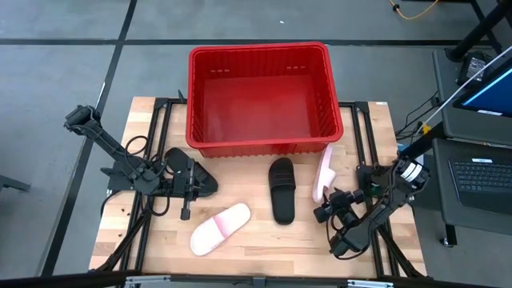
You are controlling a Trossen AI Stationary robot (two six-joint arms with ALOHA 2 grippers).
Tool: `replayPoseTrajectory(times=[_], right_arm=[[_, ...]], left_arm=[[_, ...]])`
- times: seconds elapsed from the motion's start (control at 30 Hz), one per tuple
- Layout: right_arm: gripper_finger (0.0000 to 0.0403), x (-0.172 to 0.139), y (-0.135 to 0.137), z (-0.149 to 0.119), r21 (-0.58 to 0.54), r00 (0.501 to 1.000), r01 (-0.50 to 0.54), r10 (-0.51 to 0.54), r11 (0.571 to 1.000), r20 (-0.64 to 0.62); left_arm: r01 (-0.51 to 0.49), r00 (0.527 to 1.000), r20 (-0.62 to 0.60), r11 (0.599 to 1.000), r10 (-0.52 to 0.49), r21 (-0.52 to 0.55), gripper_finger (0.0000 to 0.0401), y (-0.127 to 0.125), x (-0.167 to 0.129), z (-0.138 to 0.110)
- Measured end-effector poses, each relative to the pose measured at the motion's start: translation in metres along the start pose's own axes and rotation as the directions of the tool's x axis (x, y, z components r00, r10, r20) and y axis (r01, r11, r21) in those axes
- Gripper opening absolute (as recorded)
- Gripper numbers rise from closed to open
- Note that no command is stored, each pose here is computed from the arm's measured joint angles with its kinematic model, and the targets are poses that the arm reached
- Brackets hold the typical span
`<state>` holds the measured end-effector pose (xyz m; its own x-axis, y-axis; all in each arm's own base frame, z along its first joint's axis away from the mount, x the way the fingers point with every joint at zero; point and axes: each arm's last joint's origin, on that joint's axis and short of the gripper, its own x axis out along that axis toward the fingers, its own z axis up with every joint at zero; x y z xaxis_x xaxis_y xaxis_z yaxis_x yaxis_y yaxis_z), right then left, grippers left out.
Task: Pick and place slides into bin
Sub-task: Put the right pink slipper into the red bin
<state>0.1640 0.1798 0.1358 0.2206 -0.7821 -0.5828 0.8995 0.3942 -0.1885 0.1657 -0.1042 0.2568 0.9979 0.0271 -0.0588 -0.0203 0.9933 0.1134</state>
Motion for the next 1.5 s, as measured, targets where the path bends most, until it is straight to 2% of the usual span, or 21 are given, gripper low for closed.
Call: replayPoseTrajectory(times=[0.7, 0.83, 0.9, 1.0, 1.03, 1.23, 1.5], right_arm=[[0.0215, 0.023, -0.005, 0.002, 0.018, 0.997, 0.071, -0.071, 0.997, 0.012], [0.0174, 0.024, -0.005, 0.002, 0.018, 0.997, 0.072, -0.073, 0.997, 0.011], [0.0129, 0.024, -0.005, 0.002, 0.019, 0.997, 0.076, -0.076, 0.997, 0.007], [0.0038, 0.024, -0.005, 0.002, 0.02, 0.997, 0.077, -0.077, 0.997, 0.002], [0.0022, 0.024, -0.005, 0.002, 0.021, 0.997, 0.076, -0.076, 0.997, 0.001], [0.0012, 0.021, -0.001, 0.001, 0.04, 0.998, 0.055, -0.054, 0.998, -0.014], [0.0012, -0.01, 0.01, 0.007, 0.04, 0.997, 0.016, -0.012, 0.999, -0.078]], left_arm=[[0.001, 1.0, -0.013, 1.0, -0.001, 0.011, 0.0002, 0.0, 0.0, -0.002], [0.001, 1.0, -0.013, 1.0, -0.001, 0.01, 0.0002, 0.0, 0.0, -0.002], [0.001, 1.0, -0.013, 1.0, -0.001, 0.01, 0.0002, 0.0, 0.0, -0.002], [0.001, 1.0, -0.013, 1.0, -0.001, 0.01, 0.0002, 0.0, 0.0, -0.002], [0.001, 1.0, -0.013, 1.0, -0.001, 0.009, 0.0002, 0.0, 0.0, -0.002], [0.001, 1.0, -0.013, 1.0, -0.001, 0.007, 0.0002, 0.0, 0.0, -0.002], [0.001, 1.0, -0.013, 1.0, -0.001, 0.002, 0.0002, 0.0, 0.0, -0.002]])
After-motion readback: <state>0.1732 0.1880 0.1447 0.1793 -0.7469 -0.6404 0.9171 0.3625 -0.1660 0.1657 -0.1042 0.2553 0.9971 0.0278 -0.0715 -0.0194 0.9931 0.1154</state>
